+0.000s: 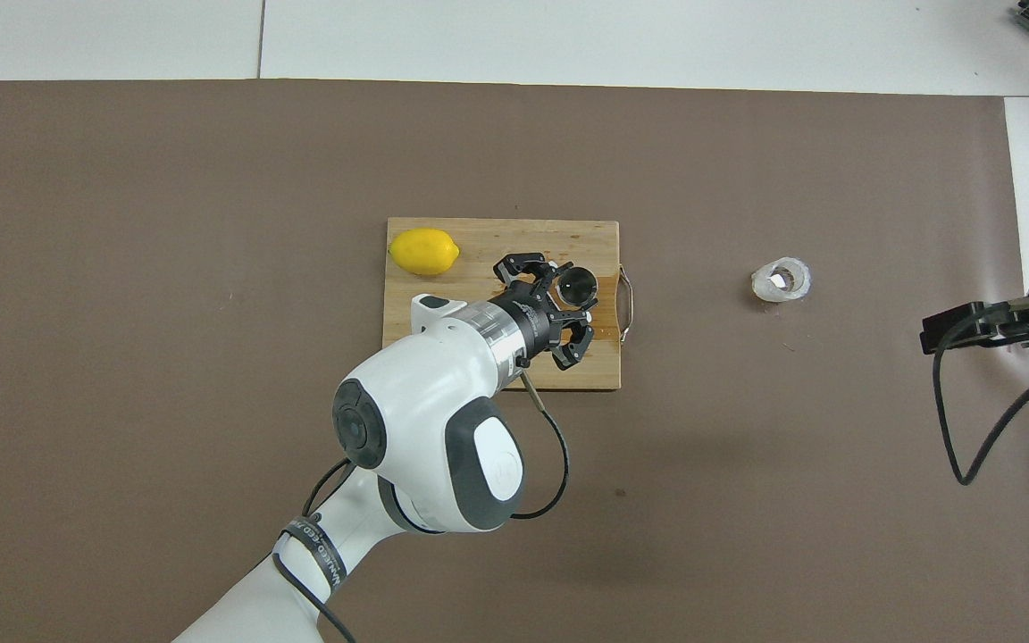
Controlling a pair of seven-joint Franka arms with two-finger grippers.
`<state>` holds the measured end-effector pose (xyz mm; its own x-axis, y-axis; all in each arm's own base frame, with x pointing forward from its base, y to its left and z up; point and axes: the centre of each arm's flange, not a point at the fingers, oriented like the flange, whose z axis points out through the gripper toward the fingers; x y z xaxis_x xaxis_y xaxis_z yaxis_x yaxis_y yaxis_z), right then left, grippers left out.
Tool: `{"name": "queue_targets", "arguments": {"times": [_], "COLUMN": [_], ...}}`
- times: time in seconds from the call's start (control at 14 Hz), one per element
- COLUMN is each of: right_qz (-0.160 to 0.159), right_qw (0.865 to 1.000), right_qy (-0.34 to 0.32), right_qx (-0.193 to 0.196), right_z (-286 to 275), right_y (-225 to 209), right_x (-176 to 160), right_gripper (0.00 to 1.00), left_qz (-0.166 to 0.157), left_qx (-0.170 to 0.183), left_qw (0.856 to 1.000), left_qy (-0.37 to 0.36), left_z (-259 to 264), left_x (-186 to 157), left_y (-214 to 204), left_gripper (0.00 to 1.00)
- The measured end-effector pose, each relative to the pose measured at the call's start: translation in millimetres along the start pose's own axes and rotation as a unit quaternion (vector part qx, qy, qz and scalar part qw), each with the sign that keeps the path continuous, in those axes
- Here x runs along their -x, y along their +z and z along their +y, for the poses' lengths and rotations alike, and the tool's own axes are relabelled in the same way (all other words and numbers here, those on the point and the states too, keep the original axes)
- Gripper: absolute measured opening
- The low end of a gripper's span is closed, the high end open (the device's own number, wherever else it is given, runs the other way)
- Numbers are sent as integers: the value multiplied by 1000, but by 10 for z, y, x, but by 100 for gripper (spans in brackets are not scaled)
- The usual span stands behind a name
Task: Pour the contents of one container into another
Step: 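Lower the metal cup onto the board beside its metal handle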
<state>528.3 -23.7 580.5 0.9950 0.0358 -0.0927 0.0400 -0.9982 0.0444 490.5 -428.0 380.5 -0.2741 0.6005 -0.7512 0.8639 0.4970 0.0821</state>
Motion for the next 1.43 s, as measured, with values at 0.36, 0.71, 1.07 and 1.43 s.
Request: {"name": "queue_targets", "arguments": {"times": [0.36, 0.71, 1.07, 1.43], "right_qz": [0, 0, 0, 0], "right_qw": [1000, 1000, 1000, 1000], "right_qy": [0, 0, 0, 0], "right_qx": [0, 0, 0, 0], "right_z": [0, 0, 0, 0], "right_y": [0, 0, 0, 0], "right_x": [0, 0, 0, 0], "right_gripper": [100, 100, 100, 100], "left_qz": [7, 16, 16, 16], "left_qx": [-11, -25, -25, -24], "left_qw": [1000, 1000, 1000, 1000], "left_qy": [4, 10, 11, 11], "left_z": [-133, -288, -288, -282], "left_x": [-46, -99, -99, -100], "left_y": [87, 149, 149, 148], "left_gripper": [51, 51, 51, 55]}}
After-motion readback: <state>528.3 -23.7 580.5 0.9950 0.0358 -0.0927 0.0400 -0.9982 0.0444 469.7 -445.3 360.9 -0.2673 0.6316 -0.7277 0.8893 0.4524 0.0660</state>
